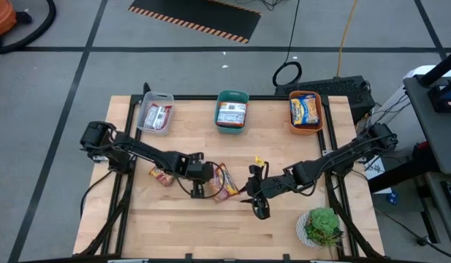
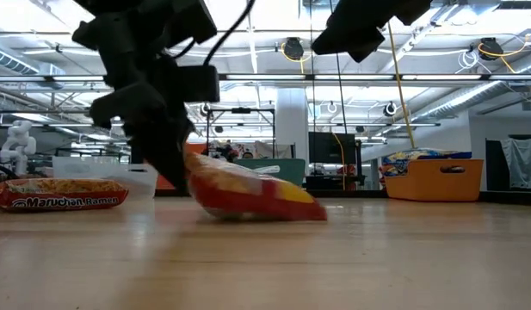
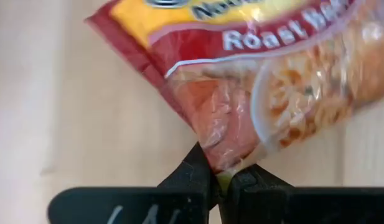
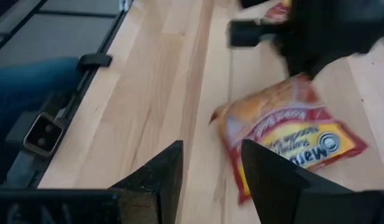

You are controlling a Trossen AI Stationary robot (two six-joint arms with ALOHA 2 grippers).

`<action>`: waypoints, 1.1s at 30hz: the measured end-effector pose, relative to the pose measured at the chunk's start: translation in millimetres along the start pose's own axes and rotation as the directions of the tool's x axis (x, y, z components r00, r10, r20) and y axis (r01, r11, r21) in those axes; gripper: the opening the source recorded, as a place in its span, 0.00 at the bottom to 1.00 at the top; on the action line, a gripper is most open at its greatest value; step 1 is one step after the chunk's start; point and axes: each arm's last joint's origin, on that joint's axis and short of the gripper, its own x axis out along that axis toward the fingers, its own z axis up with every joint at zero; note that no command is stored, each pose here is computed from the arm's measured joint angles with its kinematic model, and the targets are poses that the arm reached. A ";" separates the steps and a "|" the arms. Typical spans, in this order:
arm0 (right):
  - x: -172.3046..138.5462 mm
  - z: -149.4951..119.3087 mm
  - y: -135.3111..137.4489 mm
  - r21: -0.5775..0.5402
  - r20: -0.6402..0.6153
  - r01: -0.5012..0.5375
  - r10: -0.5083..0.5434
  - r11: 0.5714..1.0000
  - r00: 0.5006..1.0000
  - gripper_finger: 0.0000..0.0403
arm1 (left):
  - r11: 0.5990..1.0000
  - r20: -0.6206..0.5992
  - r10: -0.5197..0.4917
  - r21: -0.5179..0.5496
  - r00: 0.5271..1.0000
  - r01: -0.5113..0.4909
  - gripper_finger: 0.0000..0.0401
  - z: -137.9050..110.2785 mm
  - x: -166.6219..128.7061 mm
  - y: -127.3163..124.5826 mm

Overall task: Sort Maruchan noodles
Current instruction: Put the right red noodle pack into the transparent bin

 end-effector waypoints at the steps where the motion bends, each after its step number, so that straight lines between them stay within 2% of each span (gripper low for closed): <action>1: -1.3 -0.1 0.0 -0.015 -0.005 -0.007 0.007 1.000 1.000 0.39 | 1.000 0.010 0.019 0.009 1.000 -0.019 0.01 0.9 -5.1 3.0; 6: -9.3 4.1 -1.9 -0.073 0.014 -0.011 0.012 0.997 1.000 0.39 | 0.993 0.088 0.114 0.019 0.990 -0.116 0.01 6.4 -36.0 19.8; 10: -17.8 8.6 -6.1 -0.094 0.034 -0.001 0.004 0.996 0.999 0.39 | 0.974 0.148 0.225 0.007 0.963 -0.228 0.01 6.9 -63.8 33.1; 13: -23.6 10.9 -9.8 -0.119 0.043 0.016 -0.011 0.993 0.999 0.39 | 0.942 0.183 0.333 -0.021 0.925 -0.335 0.01 5.7 -82.8 44.0; 16: -26.3 11.0 -12.6 -0.117 0.048 0.079 -0.074 0.990 0.996 0.39 | 0.906 0.206 0.423 -0.056 0.883 -0.421 0.01 4.6 -98.4 58.4; 21: -26.4 9.9 -13.5 -0.075 0.039 0.093 -0.090 0.993 0.995 0.39 | 0.858 0.193 0.514 -0.145 0.836 -0.493 0.01 -0.2 -116.0 83.6; 25: -26.4 8.8 -13.5 -0.069 0.028 0.093 -0.091 0.993 0.995 0.39 | 0.775 0.105 0.624 -0.212 0.775 -0.595 0.01 -8.9 -121.8 101.2; 31: -26.5 8.5 -12.6 -0.084 0.027 0.090 -0.088 0.992 0.996 0.39 | 0.575 -0.029 0.772 -0.394 0.635 -0.717 0.01 -19.6 -126.3 125.0; 33: -26.5 8.4 -12.3 -0.102 0.025 0.087 -0.085 0.991 0.996 0.39 | 0.551 -0.047 0.781 -0.417 0.623 -0.722 0.01 -21.0 -127.0 130.5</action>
